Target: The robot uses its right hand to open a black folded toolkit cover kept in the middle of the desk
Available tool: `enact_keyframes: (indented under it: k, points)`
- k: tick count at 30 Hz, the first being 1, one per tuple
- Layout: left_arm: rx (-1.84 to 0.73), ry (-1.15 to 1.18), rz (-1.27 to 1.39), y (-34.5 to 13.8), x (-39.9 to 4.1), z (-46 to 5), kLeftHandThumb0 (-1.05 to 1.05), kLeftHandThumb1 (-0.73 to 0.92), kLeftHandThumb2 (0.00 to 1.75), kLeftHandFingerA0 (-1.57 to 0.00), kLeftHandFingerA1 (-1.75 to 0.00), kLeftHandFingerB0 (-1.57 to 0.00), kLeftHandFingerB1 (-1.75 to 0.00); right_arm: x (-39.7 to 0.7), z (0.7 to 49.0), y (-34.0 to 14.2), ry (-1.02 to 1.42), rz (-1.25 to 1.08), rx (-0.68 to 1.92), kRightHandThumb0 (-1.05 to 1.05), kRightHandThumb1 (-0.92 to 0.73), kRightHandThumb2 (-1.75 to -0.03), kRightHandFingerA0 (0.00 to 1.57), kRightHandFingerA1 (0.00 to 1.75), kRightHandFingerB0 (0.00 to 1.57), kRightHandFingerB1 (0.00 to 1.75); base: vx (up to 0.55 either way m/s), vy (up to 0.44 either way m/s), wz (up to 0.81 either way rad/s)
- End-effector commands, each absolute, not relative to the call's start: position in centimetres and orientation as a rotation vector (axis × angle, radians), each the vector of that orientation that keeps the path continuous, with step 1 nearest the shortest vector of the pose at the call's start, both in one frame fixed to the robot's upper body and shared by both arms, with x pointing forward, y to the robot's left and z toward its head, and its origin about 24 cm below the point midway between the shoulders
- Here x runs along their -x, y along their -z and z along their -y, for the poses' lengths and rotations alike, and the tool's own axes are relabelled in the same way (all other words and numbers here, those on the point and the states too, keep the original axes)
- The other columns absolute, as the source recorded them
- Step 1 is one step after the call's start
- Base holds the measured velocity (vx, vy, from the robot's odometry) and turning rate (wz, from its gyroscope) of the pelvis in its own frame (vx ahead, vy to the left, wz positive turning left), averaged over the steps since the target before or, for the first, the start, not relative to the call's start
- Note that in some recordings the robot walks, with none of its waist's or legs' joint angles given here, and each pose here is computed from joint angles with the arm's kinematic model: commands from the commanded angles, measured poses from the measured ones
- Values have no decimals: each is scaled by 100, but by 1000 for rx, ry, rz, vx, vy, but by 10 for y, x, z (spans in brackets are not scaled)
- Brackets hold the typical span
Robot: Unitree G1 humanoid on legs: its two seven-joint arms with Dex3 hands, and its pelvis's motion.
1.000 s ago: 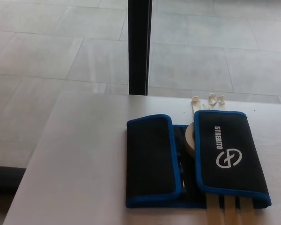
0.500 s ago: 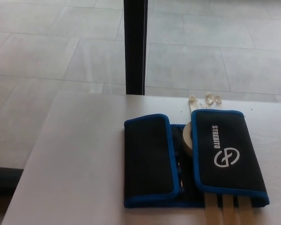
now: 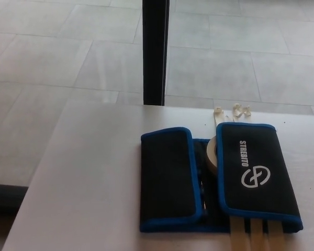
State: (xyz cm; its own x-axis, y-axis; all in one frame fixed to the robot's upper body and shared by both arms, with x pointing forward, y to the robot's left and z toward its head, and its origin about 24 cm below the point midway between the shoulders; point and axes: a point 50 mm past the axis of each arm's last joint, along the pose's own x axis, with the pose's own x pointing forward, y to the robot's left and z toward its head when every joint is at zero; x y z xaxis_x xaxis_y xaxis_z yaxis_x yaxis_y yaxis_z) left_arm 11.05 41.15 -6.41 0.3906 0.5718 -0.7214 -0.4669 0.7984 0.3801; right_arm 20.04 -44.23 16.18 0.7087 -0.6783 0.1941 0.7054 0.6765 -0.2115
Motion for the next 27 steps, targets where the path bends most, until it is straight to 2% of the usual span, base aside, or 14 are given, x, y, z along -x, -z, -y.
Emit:
enact_keyframes:
  k: [1,3,4,6,7,8,13,14,15,18,19,22,23,27]
  points:
    - [-137,-654,-983,65,-102,-414,-105,46,107,-49,-122,-43,-125,-245,267,-150,20,284,608,-68,-58,-59,5,38,19,27,0,0,0]
    - [-121,-663,-980,64,-103,-414,-105,45,110,-46,-124,-40,-128,-248,260,-143,-5,285,642,-69,-60,-58,1,41,18,28,0,0,0]
    - [-117,-668,-977,64,-103,-414,-105,46,108,-48,-124,-44,-128,-252,256,-140,-34,292,655,-73,-47,-85,2,38,13,41,0,0,0]
    - [-115,-667,-977,65,-102,-414,-105,45,109,-47,-123,-39,-126,-255,244,-134,-77,279,643,-71,-48,-85,2,46,10,43,0,0,0]
    - [-114,-672,-979,65,-102,-414,-105,45,106,-48,-124,-41,-125,-255,237,-130,-104,276,680,-71,-63,-59,3,49,18,32,0,0,0]
    - [-109,-675,-979,66,-101,-413,-105,45,107,-46,-123,-39,-124,-254,229,-124,-144,273,716,-77,-50,-86,3,48,13,43,0,0,0]
    - [-122,-671,-974,63,-101,-416,-105,47,105,-49,-125,-41,-126,-249,191,-88,-341,199,778,-71,-46,-81,2,43,16,42,0,0,1]
    - [-125,-671,-974,63,-102,-416,-105,47,107,-48,-124,-40,-125,-249,188,-85,-372,178,789,-61,-60,-59,3,38,20,28,0,0,0]
    - [-124,-669,-972,62,-102,-416,-105,46,107,-48,-126,-40,-127,-248,183,-80,-406,163,804,-62,-43,-80,2,41,17,44,0,0,0]
    - [-123,-666,-968,62,-103,-416,-105,46,108,-49,-127,-40,-128,-247,176,-72,-458,151,840,-59,-58,-59,5,40,24,30,0,0,0]
    - [-113,-675,-967,62,-102,-417,-105,44,106,-51,-128,-44,-131,-247,170,-66,-487,143,852,-62,-44,-80,2,48,18,43,0,0,0]
    - [-114,-675,-970,62,-103,-417,-105,44,109,-53,-126,-49,-131,-246,161,-58,-546,135,881,-60,-43,-79,3,49,18,44,0,0,0]
    - [-120,-671,-972,62,-103,-417,-105,44,110,-52,-127,-43,-132,-245,159,-55,-558,130,877,-55,-57,-59,6,47,26,33,0,0,0]
    - [-119,-679,-973,62,-103,-416,-105,43,110,-48,-124,-40,-125,-242,155,-51,-585,157,1028,-66,-48,-83,10,51,24,45,0,0,0]
